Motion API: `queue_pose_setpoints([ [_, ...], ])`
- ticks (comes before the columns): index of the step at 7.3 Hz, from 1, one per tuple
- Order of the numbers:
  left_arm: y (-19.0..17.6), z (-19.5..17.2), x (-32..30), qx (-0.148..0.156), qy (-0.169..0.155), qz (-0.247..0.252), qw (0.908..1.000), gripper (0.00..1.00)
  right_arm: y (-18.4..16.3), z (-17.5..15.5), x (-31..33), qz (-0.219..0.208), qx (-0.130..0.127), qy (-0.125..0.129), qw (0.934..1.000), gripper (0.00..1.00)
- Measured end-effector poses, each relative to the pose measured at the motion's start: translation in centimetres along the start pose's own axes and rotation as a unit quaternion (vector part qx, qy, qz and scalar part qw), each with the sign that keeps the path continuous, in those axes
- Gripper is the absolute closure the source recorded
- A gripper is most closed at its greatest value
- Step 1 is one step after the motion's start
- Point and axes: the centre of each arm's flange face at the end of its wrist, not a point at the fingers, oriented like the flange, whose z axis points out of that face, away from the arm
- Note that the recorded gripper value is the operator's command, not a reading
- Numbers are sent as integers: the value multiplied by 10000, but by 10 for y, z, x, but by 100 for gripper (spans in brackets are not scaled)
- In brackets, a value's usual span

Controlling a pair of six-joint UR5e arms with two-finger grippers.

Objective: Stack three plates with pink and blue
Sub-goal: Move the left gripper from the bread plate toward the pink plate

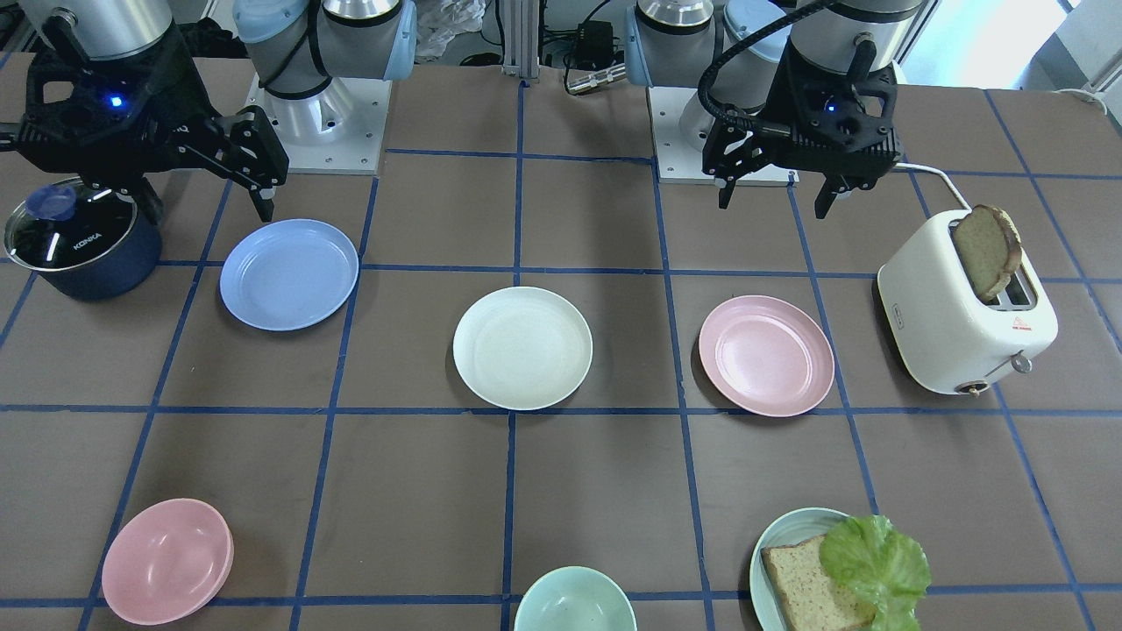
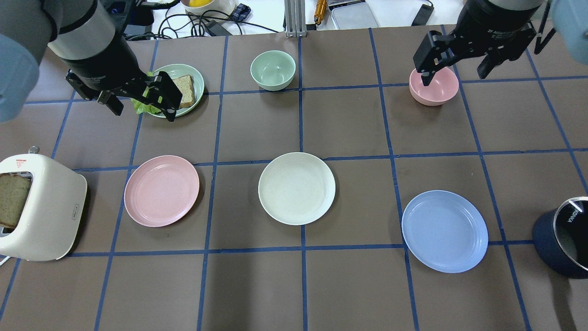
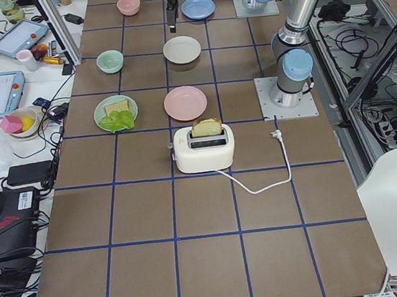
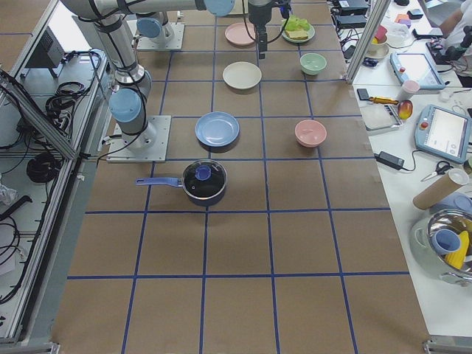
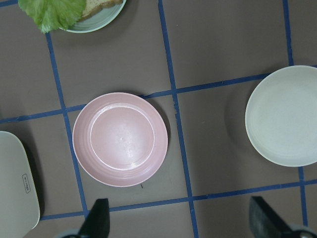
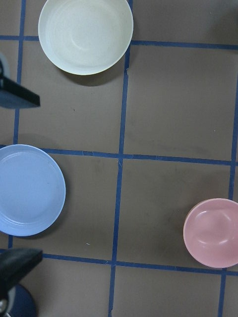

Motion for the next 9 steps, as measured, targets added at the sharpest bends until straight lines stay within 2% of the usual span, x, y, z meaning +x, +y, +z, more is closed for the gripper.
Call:
queue_pose_setpoints([
  [4,-1,1,1,27,52,5,10000,0,0,0,0,2,0,1,10000,0],
  [8,5,34,-1,-150,63,75,9998,0,0,1,0,1,-7,-2,10000,0],
  [9,1,49,-6,-117,68,20,9999,0,0,1,0,3,-7,0,10000,0],
])
